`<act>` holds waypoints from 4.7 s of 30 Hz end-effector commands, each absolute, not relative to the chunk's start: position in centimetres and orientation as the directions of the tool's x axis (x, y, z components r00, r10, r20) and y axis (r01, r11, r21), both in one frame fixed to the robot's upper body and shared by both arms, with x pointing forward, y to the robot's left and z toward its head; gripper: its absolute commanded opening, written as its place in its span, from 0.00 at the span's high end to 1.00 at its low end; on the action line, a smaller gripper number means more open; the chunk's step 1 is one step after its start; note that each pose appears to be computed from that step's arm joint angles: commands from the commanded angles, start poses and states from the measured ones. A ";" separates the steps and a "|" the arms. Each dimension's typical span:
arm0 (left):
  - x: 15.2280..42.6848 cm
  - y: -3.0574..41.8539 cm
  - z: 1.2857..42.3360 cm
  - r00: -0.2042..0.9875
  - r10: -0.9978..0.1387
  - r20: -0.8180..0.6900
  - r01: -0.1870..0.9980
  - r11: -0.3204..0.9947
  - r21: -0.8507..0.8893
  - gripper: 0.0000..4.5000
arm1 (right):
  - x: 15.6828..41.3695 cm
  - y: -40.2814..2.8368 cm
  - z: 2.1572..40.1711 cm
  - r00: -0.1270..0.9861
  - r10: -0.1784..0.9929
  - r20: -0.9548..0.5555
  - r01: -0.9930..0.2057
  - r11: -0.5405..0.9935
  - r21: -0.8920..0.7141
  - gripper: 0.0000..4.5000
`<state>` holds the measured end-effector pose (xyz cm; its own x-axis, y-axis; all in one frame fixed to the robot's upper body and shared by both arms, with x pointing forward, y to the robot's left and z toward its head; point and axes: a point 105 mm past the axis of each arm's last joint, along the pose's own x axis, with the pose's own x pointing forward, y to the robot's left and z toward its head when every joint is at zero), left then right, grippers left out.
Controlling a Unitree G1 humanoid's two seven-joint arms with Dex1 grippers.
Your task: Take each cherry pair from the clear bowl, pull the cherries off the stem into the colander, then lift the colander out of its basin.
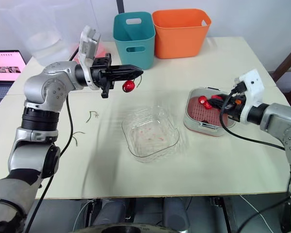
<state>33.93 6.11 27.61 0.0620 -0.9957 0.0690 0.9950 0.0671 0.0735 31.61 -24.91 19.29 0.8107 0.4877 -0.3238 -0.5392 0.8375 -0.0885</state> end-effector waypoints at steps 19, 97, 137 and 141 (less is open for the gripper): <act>33.5 7.2 29.5 0.092 -0.990 0.103 0.988 0.104 0.117 1.00 | 32.5 -23.7 23.2 0.797 0.571 -0.196 -0.595 0.799 -0.091 0.04; 31.2 5.6 31.2 0.015 -0.981 0.192 0.994 0.035 0.102 1.00 | 28.6 -3.2 24.5 0.347 0.924 0.164 -0.880 0.260 0.397 0.90; 32.1 6.3 29.9 0.075 -0.986 0.150 0.988 0.093 0.122 1.00 | 28.3 -9.7 22.8 0.461 0.887 -0.020 -0.860 0.452 0.238 0.90; 32.2 6.5 28.7 0.083 -0.990 0.110 0.987 0.097 0.131 1.00 | 29.6 -15.9 23.0 0.614 0.778 -0.137 -0.770 0.628 0.113 0.90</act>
<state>32.74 6.40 27.99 0.0977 -0.9886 0.1146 0.9920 0.1060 0.0683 29.27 -14.01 21.94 0.5654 0.8099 -0.1562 -0.7928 0.5858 0.1679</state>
